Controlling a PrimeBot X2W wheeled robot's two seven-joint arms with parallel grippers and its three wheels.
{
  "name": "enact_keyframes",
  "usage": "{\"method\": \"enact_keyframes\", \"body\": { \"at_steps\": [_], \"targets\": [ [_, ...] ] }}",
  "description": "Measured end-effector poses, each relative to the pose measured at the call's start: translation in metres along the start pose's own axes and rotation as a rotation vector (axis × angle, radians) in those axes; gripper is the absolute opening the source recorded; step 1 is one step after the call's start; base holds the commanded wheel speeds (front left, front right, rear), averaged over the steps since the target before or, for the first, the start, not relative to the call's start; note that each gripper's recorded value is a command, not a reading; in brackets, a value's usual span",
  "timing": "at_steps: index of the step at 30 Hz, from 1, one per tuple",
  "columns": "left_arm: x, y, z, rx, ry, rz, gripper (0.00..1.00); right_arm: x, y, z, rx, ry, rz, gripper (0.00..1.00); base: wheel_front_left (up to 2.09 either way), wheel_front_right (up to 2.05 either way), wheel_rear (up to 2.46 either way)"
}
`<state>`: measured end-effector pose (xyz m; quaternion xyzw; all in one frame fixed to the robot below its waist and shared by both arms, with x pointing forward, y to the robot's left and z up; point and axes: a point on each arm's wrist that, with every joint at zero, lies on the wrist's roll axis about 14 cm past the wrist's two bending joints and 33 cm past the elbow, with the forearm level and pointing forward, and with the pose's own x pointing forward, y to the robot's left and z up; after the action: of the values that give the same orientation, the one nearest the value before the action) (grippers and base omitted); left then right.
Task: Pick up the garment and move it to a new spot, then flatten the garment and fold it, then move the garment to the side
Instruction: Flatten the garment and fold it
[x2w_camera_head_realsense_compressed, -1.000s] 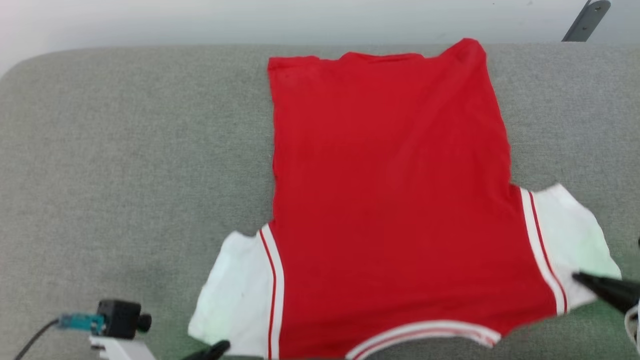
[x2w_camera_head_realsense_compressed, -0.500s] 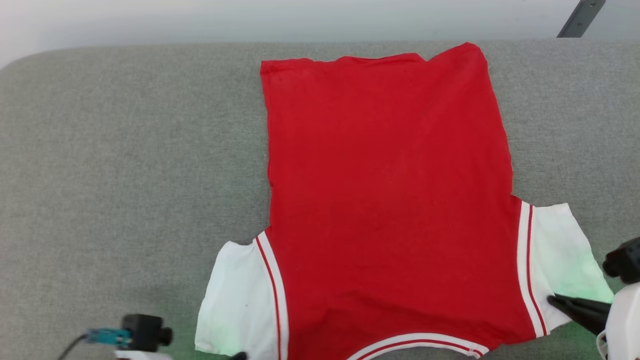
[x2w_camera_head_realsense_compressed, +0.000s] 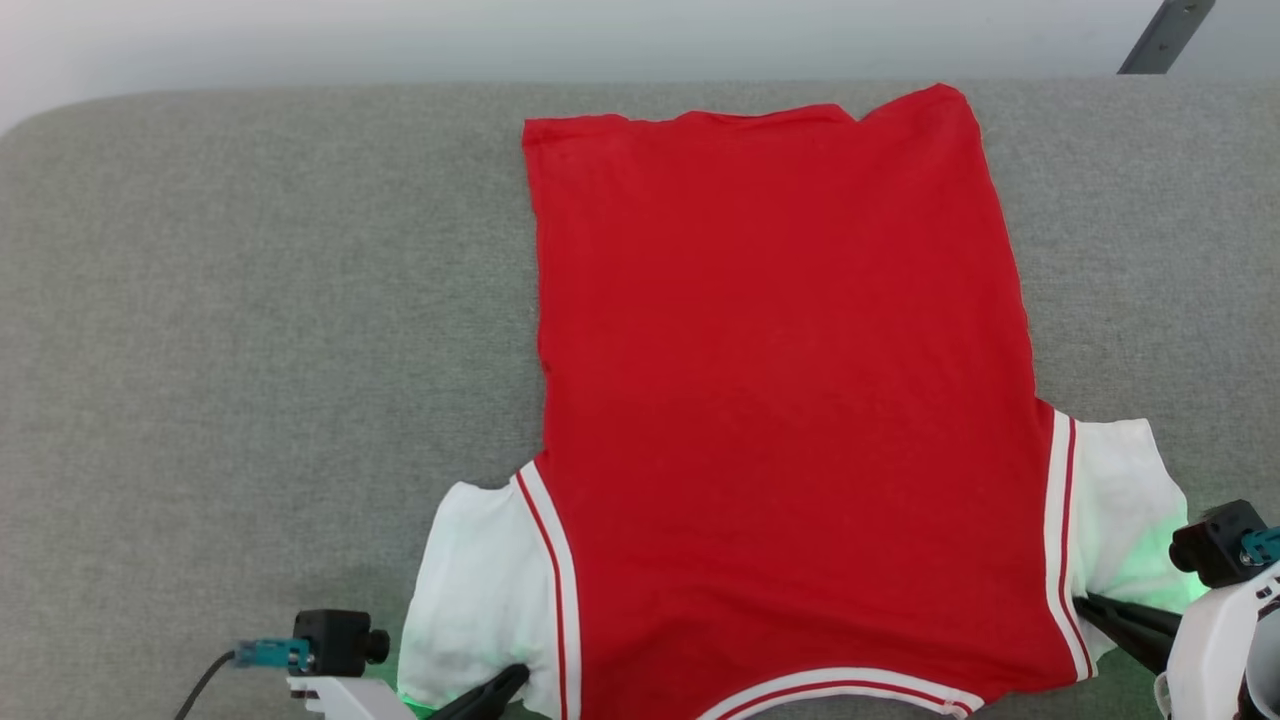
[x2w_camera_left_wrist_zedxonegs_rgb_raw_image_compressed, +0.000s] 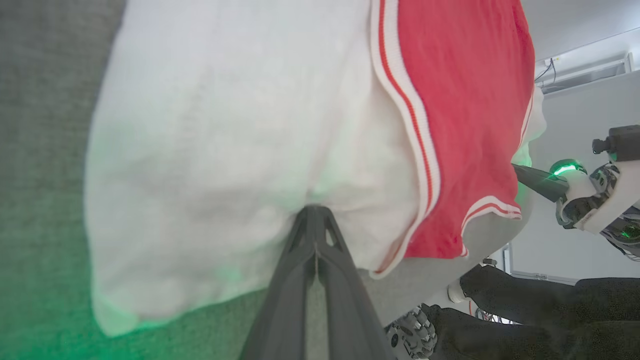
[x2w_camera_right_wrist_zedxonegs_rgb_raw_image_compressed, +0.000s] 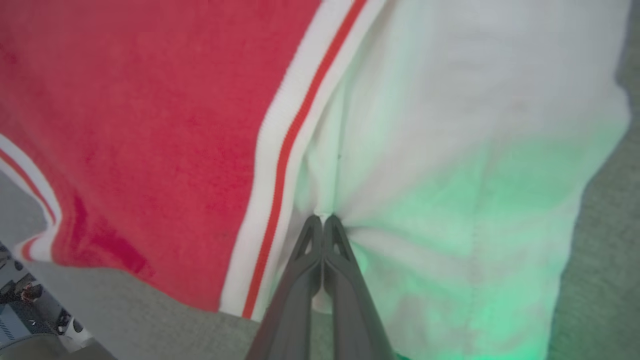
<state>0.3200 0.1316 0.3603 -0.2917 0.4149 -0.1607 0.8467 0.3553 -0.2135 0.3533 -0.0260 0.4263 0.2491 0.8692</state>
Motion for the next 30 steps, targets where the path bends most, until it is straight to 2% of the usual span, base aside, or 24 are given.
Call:
{"method": "enact_keyframes", "body": {
  "at_steps": [1,5,9,14,17,23,30],
  "targets": [
    [0.001,0.000,0.000,-0.002,0.000,0.000,0.00,0.000,-0.001,0.002,0.001,-0.018,-0.005,1.00,0.00,0.00,0.00],
    [0.005,-0.001,0.000,0.002,-0.003,-0.005,0.00,-0.004,-0.006,0.023,-0.006,-0.096,-0.013,1.00,0.00,0.00,0.00],
    [0.007,-0.004,0.001,0.009,-0.009,-0.012,0.00,-0.029,-0.032,0.061,-0.014,-0.186,-0.067,1.00,0.00,0.00,0.00],
    [0.008,-0.011,0.002,0.014,-0.021,-0.023,0.00,-0.064,-0.062,0.135,-0.068,-0.328,-0.132,1.00,0.00,0.00,0.00],
    [0.011,-0.016,0.006,0.029,-0.023,-0.032,0.00,-0.068,-0.074,0.175,-0.094,-0.373,-0.162,1.00,0.00,0.00,0.00],
    [0.021,-0.027,0.013,0.068,-0.016,-0.064,0.00,-0.038,-0.091,0.239,-0.078,-0.360,-0.199,1.00,0.00,0.00,0.00],
    [0.030,-0.029,0.015,0.076,-0.005,-0.073,0.00,0.027,-0.106,0.265,0.007,-0.135,-0.214,1.00,0.00,0.00,0.00]
  ]
}}
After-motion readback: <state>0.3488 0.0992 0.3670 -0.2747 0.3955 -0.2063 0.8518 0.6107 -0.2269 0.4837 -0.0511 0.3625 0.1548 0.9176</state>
